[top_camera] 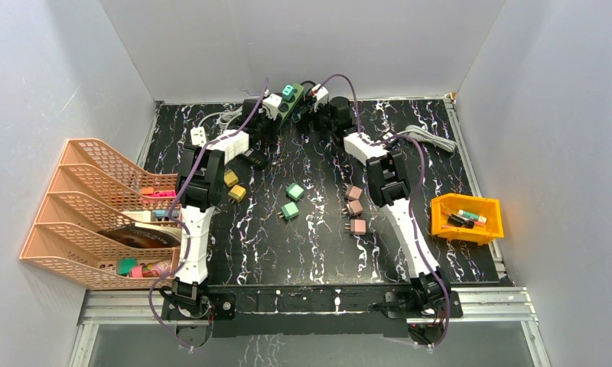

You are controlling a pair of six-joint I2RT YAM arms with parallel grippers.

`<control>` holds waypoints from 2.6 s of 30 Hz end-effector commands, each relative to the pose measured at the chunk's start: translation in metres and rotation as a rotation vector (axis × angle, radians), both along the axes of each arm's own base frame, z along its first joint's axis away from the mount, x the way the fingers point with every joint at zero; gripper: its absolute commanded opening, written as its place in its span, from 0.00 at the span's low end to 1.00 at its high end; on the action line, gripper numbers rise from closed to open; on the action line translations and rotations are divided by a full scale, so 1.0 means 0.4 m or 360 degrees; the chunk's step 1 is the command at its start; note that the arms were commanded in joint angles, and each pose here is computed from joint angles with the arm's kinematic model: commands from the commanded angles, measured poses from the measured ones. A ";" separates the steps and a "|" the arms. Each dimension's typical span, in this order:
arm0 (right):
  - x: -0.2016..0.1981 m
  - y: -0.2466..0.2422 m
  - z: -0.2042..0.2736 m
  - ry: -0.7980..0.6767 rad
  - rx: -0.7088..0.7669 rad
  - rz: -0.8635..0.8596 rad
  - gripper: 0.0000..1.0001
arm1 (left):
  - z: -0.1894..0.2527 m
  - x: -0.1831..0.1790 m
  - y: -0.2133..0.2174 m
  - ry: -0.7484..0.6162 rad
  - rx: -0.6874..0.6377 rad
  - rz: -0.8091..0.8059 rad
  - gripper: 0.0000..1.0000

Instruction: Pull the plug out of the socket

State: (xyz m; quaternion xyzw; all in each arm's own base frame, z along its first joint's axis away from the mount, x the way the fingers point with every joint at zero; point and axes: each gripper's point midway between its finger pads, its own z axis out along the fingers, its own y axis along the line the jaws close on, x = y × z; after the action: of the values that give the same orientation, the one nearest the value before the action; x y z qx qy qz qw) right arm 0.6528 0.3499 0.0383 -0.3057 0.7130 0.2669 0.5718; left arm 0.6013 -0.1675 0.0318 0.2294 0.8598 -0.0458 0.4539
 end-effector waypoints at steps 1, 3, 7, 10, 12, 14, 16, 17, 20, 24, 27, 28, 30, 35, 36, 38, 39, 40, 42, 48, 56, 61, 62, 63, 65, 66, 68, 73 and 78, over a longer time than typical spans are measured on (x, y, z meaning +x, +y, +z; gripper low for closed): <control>-0.022 0.039 -0.007 -0.0062 -0.0042 0.0155 0.81 | -0.030 0.009 0.105 0.0070 0.0069 0.0190 0.00; -0.025 0.041 -0.009 -0.0058 -0.0040 0.0172 0.73 | -0.031 0.009 0.108 0.0068 0.0070 0.0192 0.00; -0.031 0.043 -0.005 -0.0057 -0.0043 0.0186 0.56 | -0.030 0.008 0.111 0.0067 0.0073 0.0194 0.00; -0.033 0.036 0.010 -0.0069 -0.0039 0.0159 0.45 | -0.030 0.006 0.114 0.0068 0.0073 0.0198 0.00; -0.039 0.028 0.018 -0.0078 -0.0040 0.0141 0.42 | -0.029 0.004 0.116 0.0068 0.0074 0.0200 0.00; -0.050 0.020 0.047 -0.0097 -0.0038 0.0127 0.39 | -0.027 0.004 0.118 0.0063 0.0074 0.0199 0.00; -0.068 0.009 0.089 -0.0123 -0.0019 0.0113 0.37 | -0.026 0.002 0.119 0.0059 0.0075 0.0198 0.00; -0.081 0.002 0.112 -0.0131 -0.0006 0.0102 0.36 | -0.027 0.001 0.118 0.0060 0.0076 0.0198 0.00; -0.132 -0.025 0.176 -0.0111 0.0065 0.0045 0.30 | -0.026 0.001 0.118 0.0057 0.0074 0.0198 0.00; -0.235 -0.042 0.229 -0.0021 0.0176 -0.0050 0.30 | -0.023 0.002 0.117 0.0050 0.0072 0.0195 0.00; -0.327 -0.031 0.237 0.0032 0.0142 -0.0072 0.31 | -0.024 0.000 0.116 0.0054 0.0074 0.0187 0.00; -0.368 -0.024 0.217 0.0084 0.0117 -0.0055 0.31 | -0.023 -0.001 0.114 0.0054 0.0072 0.0178 0.00; -0.429 -0.009 0.200 0.0147 0.0087 -0.0042 0.31 | -0.025 -0.004 0.111 0.0058 0.0074 0.0157 0.00; -0.555 0.029 0.124 0.0248 -0.0061 -0.0005 0.30 | -0.028 -0.009 0.112 0.0063 0.0092 0.0128 0.00; -0.569 0.027 0.105 0.0256 -0.0100 -0.0012 0.31 | -0.025 -0.010 0.109 0.0061 0.0086 0.0120 0.00; -0.598 0.020 0.063 0.0317 -0.0151 -0.0023 0.30 | -0.020 -0.013 0.106 0.0055 0.0077 0.0107 0.00; -0.608 0.018 0.050 0.0351 -0.0154 -0.0032 0.29 | -0.018 -0.014 0.103 0.0051 0.0074 0.0101 0.00; -0.620 0.016 0.041 0.0385 -0.0150 -0.0036 0.29 | -0.017 -0.016 0.101 0.0054 0.0071 0.0095 0.00; -0.644 0.011 0.030 0.0434 -0.0141 -0.0037 0.29 | -0.018 -0.018 0.100 0.0057 0.0070 0.0086 0.00; -0.725 -0.002 -0.009 0.0560 -0.0219 -0.0006 0.34 | -0.023 -0.020 0.100 0.0063 0.0074 0.0077 0.00; -0.708 -0.018 0.123 0.0454 -0.0079 -0.0142 0.98 | -0.026 -0.022 0.094 0.0070 0.0070 0.0053 0.00; -0.581 -0.046 0.342 0.0121 0.0155 -0.0333 0.98 | -0.005 -0.035 0.063 -0.0083 0.0138 -0.0073 0.00; -0.548 -0.057 0.373 0.0082 0.0213 -0.0372 0.98 | 0.002 -0.043 0.055 -0.0142 0.0180 -0.0095 0.00; -0.515 -0.068 0.403 0.0054 0.0267 -0.0410 0.98 | 0.015 -0.046 0.049 -0.0203 0.0203 -0.0103 0.00; -0.432 -0.101 0.431 0.0060 0.0325 -0.0534 0.98 | 0.030 -0.063 0.040 -0.0278 0.0198 -0.0118 0.00; -0.387 -0.119 0.427 0.0093 0.0325 -0.0603 0.98 | 0.049 -0.063 0.034 -0.0331 0.0178 -0.0115 0.00; -0.302 -0.142 0.428 0.0161 0.0338 -0.0699 0.98 | 0.082 -0.066 0.023 -0.0419 0.0172 -0.0104 0.00; -0.132 -0.137 0.419 0.0401 0.0447 -0.0691 0.98 | 0.124 -0.083 0.002 -0.0633 0.0214 -0.0097 0.00; -0.062 -0.092 0.384 0.0577 0.0491 -0.0607 0.98 | 0.132 -0.090 -0.002 -0.0756 0.0331 -0.0057 0.00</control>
State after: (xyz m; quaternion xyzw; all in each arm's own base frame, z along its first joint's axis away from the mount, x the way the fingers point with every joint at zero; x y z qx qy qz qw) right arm 0.6319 0.2901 0.2172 -0.0278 0.7626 0.2675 0.5883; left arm 0.5562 -0.1776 0.0370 0.3182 0.7637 0.0318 0.5608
